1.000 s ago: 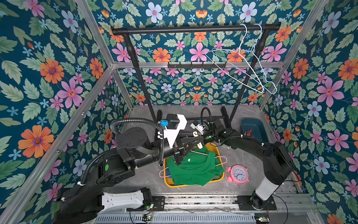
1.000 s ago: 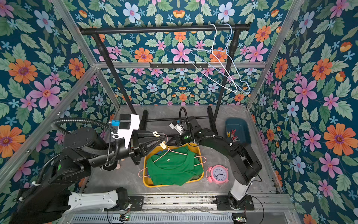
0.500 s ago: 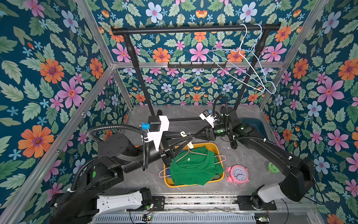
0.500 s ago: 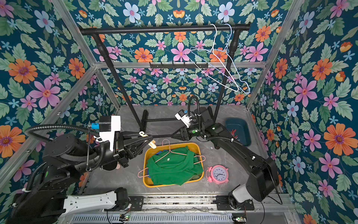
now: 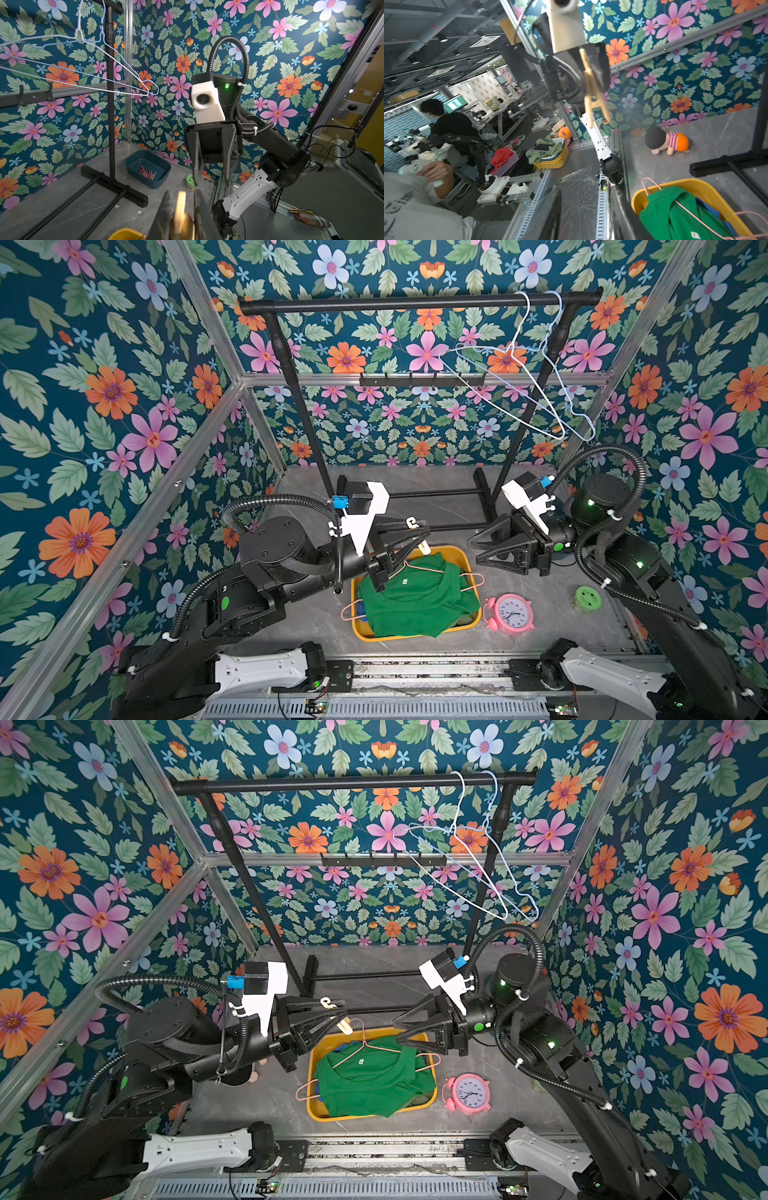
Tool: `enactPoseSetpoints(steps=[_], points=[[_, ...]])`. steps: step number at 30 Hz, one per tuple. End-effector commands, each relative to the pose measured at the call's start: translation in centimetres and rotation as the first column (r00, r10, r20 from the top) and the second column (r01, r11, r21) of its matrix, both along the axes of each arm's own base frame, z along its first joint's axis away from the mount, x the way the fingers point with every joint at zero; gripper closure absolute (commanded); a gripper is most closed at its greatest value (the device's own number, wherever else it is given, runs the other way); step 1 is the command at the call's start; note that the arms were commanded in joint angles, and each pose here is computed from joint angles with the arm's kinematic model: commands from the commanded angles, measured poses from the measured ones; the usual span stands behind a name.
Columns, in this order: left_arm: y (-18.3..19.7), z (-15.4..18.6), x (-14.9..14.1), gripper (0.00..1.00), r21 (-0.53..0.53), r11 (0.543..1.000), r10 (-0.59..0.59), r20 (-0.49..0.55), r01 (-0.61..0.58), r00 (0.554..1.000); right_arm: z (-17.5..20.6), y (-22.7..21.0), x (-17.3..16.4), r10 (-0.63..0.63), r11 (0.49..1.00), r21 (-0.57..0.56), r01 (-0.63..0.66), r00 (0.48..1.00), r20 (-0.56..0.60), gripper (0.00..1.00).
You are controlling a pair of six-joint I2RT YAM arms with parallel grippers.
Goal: Remove the clothespins securing tank tops to the hanger
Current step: Place the clothespin in the storage box.
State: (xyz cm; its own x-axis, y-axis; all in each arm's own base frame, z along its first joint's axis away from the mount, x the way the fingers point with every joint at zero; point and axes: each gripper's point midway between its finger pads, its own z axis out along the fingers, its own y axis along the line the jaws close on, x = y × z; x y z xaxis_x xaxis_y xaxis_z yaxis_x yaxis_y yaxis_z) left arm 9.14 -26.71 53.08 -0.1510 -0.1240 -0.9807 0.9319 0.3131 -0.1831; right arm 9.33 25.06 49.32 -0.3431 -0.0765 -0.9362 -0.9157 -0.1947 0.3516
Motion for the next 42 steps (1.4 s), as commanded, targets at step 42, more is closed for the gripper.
enactPoseSetpoints(steps=[42], points=[[-4.7,1.8,-0.3,0.95,-0.067,0.993,-0.101,0.012,0.102,0.995,2.2,3.8,0.7,0.138,0.989,0.054,-0.140,0.990,0.033,0.57]])
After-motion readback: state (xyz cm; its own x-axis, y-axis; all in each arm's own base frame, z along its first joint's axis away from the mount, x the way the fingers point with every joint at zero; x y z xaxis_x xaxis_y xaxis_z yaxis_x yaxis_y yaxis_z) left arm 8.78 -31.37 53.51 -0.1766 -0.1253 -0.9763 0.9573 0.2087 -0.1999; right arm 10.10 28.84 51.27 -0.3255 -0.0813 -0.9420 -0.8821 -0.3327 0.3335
